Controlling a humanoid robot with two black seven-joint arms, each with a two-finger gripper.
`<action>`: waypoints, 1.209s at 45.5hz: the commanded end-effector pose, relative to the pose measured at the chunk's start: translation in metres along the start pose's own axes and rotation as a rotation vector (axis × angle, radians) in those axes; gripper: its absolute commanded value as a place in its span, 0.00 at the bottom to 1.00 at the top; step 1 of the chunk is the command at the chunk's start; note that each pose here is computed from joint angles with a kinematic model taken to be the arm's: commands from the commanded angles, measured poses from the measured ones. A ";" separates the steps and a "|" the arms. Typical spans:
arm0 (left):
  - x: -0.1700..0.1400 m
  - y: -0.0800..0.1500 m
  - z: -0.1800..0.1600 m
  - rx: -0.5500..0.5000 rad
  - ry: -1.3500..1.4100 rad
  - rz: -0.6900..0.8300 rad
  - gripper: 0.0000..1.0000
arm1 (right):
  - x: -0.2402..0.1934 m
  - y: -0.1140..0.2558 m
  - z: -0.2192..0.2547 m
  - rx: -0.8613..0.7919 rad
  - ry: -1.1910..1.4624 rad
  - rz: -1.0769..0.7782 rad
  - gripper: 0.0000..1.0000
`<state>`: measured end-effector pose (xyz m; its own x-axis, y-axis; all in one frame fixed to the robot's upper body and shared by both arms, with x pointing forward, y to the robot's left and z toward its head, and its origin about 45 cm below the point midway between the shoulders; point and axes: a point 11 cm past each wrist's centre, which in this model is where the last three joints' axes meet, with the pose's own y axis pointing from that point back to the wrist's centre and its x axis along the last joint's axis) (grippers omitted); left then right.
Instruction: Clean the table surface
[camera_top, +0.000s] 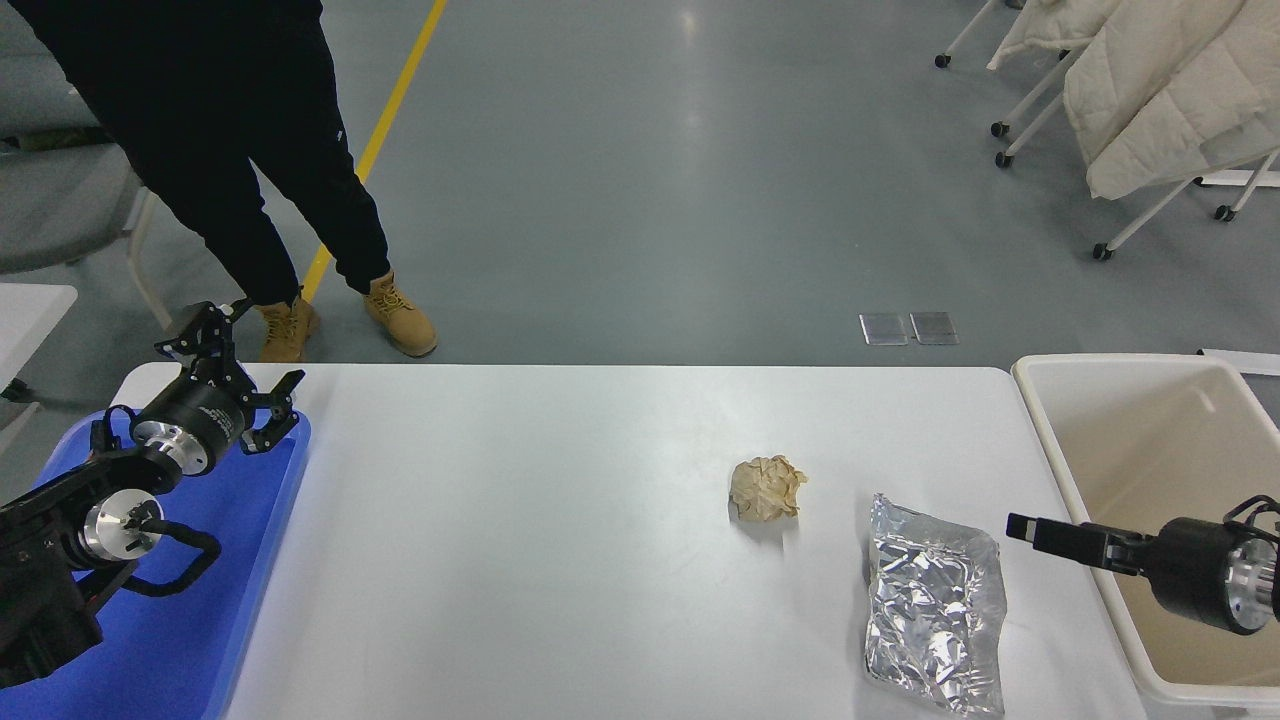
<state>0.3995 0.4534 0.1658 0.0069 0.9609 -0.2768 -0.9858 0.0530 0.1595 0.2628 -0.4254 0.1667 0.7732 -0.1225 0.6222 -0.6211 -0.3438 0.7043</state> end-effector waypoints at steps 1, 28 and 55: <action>0.000 0.000 0.000 0.000 0.000 0.000 1.00 | -0.021 0.005 0.007 -0.113 -0.035 -0.061 0.98; 0.000 0.000 0.000 0.000 0.000 0.000 1.00 | -0.057 -0.040 -0.034 -0.125 -0.384 -0.125 0.94; 0.000 0.000 0.000 0.000 0.000 0.000 1.00 | -0.057 -0.082 -0.027 -0.151 -0.291 -0.116 0.88</action>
<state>0.3996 0.4533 0.1658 0.0070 0.9609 -0.2769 -0.9858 0.0531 0.1594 0.2535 -0.3648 0.0954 0.8297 -0.3939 0.3954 -0.5124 -0.2568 0.8194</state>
